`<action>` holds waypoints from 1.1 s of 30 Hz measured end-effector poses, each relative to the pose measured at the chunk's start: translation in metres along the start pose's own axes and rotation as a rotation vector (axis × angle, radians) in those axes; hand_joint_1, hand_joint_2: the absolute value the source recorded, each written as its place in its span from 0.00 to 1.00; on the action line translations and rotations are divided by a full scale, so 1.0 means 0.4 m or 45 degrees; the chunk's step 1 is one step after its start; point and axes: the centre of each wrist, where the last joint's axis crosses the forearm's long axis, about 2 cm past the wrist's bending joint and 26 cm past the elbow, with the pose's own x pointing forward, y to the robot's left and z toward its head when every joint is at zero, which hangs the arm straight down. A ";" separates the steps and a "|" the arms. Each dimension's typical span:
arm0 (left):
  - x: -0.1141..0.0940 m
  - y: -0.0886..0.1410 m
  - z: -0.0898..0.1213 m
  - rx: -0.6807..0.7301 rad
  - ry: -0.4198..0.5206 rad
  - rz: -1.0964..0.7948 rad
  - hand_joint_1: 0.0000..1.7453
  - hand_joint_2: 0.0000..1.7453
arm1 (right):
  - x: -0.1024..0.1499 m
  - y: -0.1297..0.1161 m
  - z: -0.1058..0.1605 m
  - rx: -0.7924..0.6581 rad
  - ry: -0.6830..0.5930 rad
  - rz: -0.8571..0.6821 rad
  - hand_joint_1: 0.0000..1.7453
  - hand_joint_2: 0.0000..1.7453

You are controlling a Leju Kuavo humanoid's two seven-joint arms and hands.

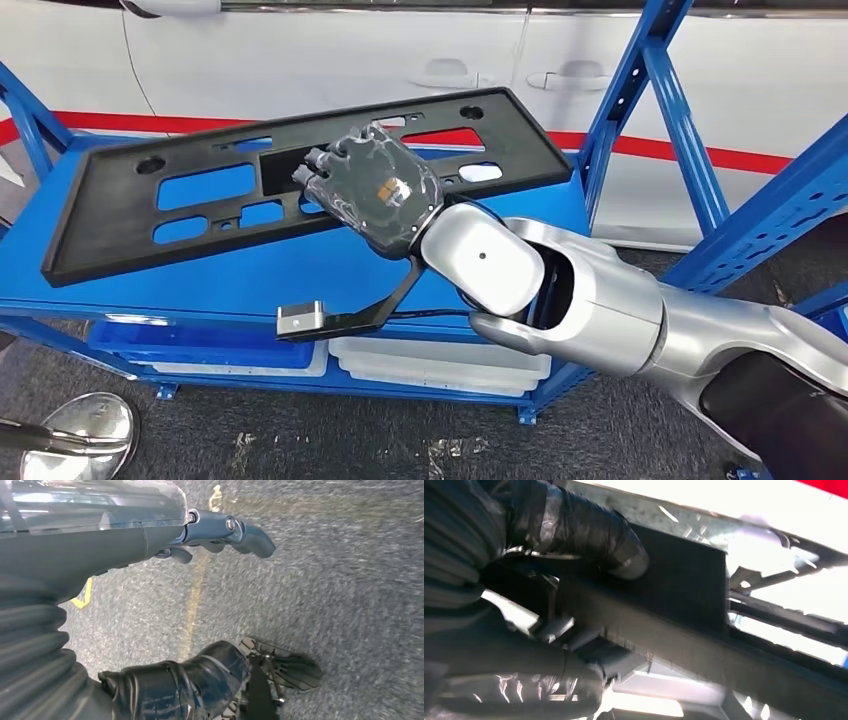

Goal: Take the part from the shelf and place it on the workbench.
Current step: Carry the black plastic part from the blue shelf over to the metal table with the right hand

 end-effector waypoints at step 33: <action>0.021 0.003 -0.003 -0.002 -0.027 -0.019 0.00 1.00 | -0.010 -0.046 -0.025 -0.060 -0.006 0.038 1.00 1.00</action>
